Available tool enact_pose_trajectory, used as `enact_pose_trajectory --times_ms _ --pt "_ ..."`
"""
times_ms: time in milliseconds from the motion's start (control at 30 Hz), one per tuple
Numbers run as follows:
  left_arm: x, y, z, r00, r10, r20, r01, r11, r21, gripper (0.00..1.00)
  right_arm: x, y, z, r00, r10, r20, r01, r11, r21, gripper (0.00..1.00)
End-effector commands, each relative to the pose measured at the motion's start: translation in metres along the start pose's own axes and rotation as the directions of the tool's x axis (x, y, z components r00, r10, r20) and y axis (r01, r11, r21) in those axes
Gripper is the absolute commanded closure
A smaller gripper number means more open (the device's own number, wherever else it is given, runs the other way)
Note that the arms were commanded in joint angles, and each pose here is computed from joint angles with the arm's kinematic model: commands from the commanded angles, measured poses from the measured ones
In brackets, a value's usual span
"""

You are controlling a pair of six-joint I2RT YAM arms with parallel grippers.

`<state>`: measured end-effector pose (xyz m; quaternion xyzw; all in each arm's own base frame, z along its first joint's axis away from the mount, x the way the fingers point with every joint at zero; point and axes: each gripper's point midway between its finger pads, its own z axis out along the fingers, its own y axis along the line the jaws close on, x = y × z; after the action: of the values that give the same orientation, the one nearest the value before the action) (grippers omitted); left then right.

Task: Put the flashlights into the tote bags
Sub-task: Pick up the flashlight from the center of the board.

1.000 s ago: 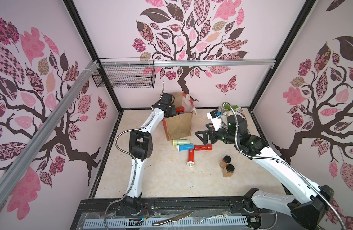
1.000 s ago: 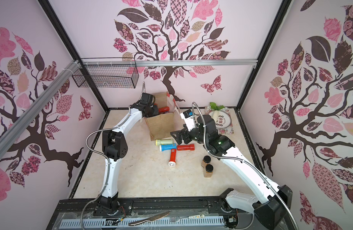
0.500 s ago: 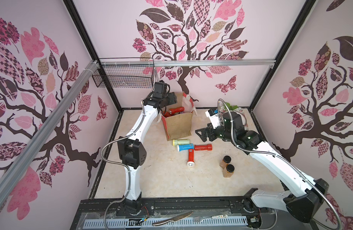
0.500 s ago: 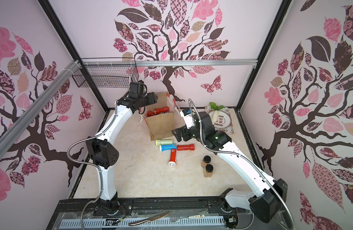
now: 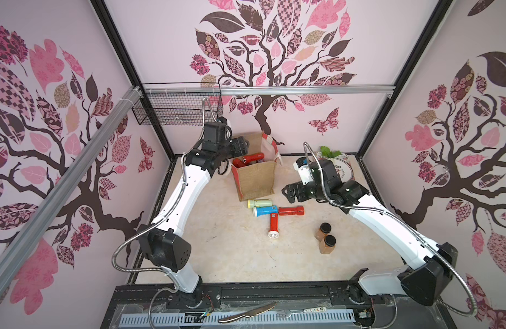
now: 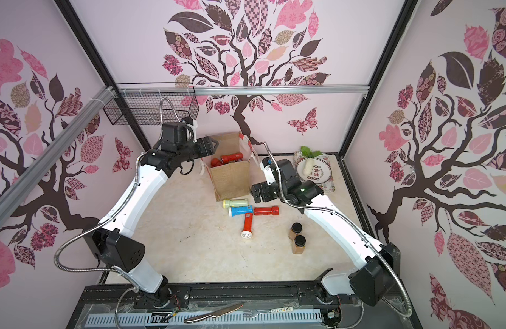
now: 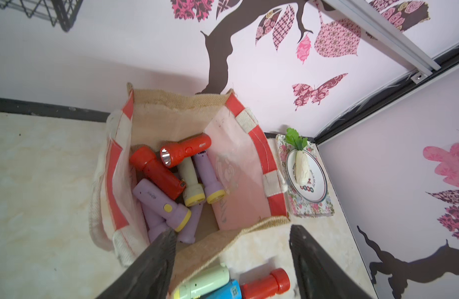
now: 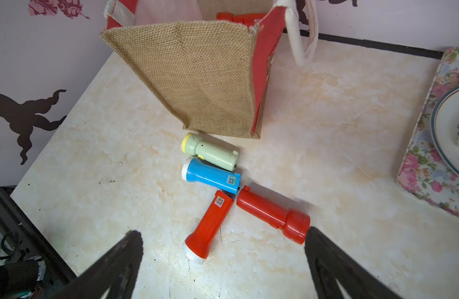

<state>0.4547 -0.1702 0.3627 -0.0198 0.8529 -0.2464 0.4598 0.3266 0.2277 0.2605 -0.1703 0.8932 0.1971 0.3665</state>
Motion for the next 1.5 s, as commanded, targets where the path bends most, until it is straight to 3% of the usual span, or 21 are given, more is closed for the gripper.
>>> enact_pose_trajectory --times_ms 0,633,1100,1467 --pt "0.011 -0.004 -0.024 1.000 0.016 0.000 -0.016 1.000 0.018 0.27 0.008 -0.005 0.003 0.997 0.044 -0.056 -0.042 0.999 0.027 0.00" --pt "0.122 0.025 -0.101 0.992 0.006 -0.125 -0.008 1.000 -0.015 0.10 0.081 -0.002 0.042 0.935 0.159 -0.317 -0.147 0.987 0.064 0.00" --pt "0.203 0.060 -0.113 0.976 -0.080 -0.202 0.072 0.996 -0.049 0.09 0.129 0.002 0.084 0.863 0.271 -0.427 -0.254 0.962 0.098 0.01" --pt "0.235 0.076 -0.121 0.974 -0.109 -0.200 0.099 0.993 -0.058 0.09 0.141 0.008 0.117 0.820 0.328 -0.470 -0.314 0.943 0.111 0.06"
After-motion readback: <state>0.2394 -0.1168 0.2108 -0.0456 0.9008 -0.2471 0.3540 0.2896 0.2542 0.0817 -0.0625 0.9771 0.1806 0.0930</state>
